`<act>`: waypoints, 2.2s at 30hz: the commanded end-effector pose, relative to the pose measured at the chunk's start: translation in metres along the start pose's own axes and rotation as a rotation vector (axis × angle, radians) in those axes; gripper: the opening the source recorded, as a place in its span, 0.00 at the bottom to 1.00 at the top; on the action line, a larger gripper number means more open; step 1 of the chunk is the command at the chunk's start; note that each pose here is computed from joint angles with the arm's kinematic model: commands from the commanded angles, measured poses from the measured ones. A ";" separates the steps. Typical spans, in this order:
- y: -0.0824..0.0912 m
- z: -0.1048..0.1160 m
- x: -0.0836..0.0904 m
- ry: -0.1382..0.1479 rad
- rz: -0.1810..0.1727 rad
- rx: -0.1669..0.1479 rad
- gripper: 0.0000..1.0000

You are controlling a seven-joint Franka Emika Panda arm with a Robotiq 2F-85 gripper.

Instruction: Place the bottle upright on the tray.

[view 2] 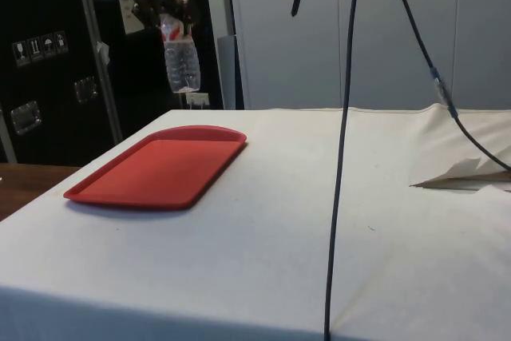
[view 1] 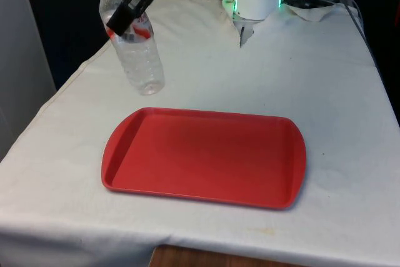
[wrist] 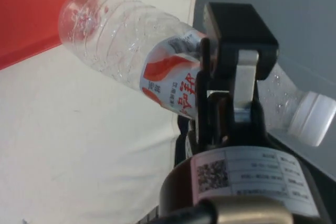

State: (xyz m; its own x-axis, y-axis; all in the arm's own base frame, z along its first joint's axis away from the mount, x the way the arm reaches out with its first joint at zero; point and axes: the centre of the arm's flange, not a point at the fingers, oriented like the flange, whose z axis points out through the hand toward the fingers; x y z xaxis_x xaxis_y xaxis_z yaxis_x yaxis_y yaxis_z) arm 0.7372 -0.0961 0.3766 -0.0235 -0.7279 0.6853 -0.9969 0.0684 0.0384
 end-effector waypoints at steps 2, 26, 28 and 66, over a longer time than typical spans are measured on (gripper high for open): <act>-0.001 0.000 -0.005 0.014 0.020 0.006 0.00; -0.004 0.003 -0.051 0.095 0.075 0.003 0.00; -0.005 0.003 -0.061 0.110 0.090 0.005 0.00; -0.004 0.012 -0.109 0.150 0.126 0.012 0.00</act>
State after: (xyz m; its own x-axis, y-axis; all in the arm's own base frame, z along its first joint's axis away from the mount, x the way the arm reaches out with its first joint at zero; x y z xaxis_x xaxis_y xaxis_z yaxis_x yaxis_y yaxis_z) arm 0.7420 -0.0261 0.2942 -0.1329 -0.6036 0.7862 -0.9878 0.1452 -0.0555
